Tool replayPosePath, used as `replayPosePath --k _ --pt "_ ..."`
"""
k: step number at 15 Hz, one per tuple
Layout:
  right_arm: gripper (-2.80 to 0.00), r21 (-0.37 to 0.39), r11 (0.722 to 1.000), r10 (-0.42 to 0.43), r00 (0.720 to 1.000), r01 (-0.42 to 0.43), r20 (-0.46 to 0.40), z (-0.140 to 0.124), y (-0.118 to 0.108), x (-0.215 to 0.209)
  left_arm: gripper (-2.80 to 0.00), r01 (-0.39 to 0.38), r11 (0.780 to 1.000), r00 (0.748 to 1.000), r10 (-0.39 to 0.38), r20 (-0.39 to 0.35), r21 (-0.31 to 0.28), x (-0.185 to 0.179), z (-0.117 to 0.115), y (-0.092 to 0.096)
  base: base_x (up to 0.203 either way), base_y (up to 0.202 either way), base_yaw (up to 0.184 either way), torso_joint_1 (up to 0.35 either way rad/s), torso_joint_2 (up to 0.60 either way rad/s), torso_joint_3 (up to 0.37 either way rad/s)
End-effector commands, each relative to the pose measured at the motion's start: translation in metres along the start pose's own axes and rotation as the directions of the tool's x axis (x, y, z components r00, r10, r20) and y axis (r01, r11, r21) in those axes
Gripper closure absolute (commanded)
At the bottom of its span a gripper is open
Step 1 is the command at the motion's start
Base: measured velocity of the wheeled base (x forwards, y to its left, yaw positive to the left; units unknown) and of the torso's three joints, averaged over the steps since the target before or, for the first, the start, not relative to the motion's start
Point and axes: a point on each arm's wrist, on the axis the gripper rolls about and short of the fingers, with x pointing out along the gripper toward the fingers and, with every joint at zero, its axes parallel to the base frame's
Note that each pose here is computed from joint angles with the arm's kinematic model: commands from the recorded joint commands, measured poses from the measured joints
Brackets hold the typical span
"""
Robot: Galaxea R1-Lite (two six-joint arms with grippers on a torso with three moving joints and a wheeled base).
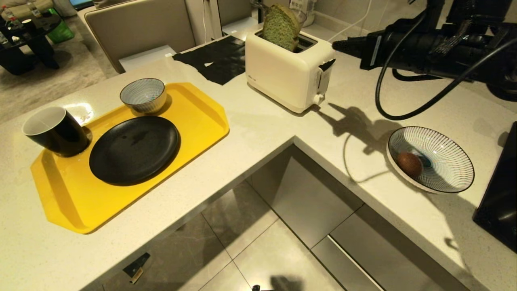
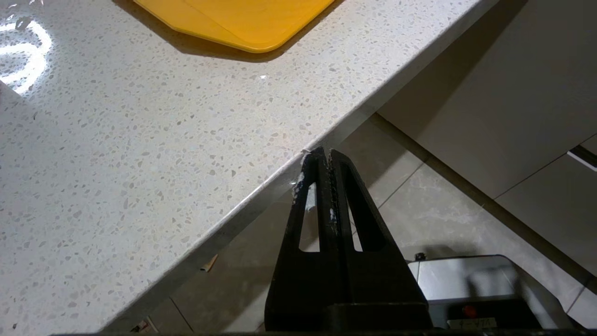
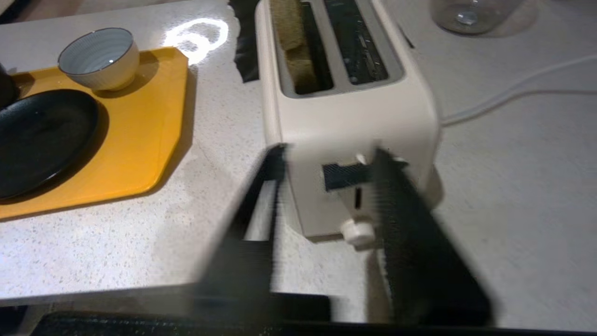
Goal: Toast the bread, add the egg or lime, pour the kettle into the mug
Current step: Use a bread toaster
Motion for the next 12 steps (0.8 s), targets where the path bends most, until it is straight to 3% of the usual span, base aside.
replayPosePath --k 1,4,8,12 --pt "0.0 -0.002 1.0 -0.03 0.999 0.03 0.024 0.02 0.003 -0.027 0.0 0.0 1.0 1.0 0.0 -0.001 0.0 0.0 0.0 0.0 0.0 0.0 0.0 0.0 0.0 0.0" --pt "0.0 0.068 0.995 -0.063 0.994 0.069 -0.09 0.009 0.011 -0.029 0.0 0.0 1.0 1.0 0.0 -0.001 0.0 0.0 0.0 0.0 0.0 0.0 0.0 0.0 0.0 0.0" --pt "0.0 0.17 0.977 -0.094 0.975 0.129 -0.201 -0.022 0.019 -0.002 0.0 0.0 1.0 1.0 0.0 -0.001 0.0 0.0 0.0 0.0 0.0 0.0 0.0 0.0 0.0 0.0" --pt "0.0 0.201 0.971 -0.092 0.977 0.131 -0.191 -0.049 0.017 0.033 0.0 0.0 1.0 1.0 0.0 -0.001 0.0 0.0 0.0 0.0 0.0 0.0 0.0 0.0 0.0 0.0"
